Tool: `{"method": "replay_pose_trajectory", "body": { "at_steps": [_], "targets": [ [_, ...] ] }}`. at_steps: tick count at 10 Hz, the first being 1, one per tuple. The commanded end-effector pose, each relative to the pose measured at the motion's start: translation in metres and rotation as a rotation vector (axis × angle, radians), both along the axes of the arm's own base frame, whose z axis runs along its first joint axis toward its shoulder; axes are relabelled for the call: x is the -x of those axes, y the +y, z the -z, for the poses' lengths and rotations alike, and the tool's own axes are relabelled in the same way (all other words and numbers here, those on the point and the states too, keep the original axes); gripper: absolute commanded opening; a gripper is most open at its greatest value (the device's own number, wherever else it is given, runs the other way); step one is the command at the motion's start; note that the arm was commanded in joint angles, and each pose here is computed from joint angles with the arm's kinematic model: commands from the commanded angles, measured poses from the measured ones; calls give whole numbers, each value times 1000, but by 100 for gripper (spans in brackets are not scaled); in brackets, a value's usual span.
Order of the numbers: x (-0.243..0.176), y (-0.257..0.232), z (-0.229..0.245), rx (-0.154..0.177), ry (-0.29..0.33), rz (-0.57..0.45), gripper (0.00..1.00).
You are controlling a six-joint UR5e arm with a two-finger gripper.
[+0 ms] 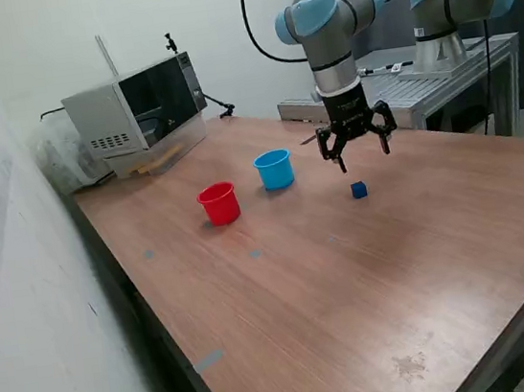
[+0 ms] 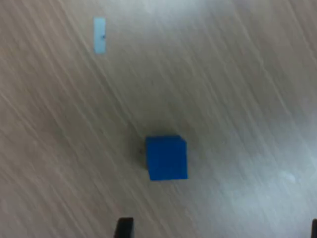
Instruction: Place red objects in the red bin, and blue objects in the blue bin.
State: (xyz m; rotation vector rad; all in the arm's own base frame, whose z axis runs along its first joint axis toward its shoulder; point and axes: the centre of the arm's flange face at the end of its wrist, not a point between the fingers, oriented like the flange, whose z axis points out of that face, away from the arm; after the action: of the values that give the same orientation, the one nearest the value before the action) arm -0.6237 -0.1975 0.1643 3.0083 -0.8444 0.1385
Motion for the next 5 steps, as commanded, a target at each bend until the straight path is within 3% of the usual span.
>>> {"method": "replay_pose_trajectory", "body": {
  "at_steps": [1, 5],
  "targets": [
    [11, 6, 27, -1, 24, 3, 100],
    [6, 13, 34, -12, 15, 12, 100]
  ]
}}
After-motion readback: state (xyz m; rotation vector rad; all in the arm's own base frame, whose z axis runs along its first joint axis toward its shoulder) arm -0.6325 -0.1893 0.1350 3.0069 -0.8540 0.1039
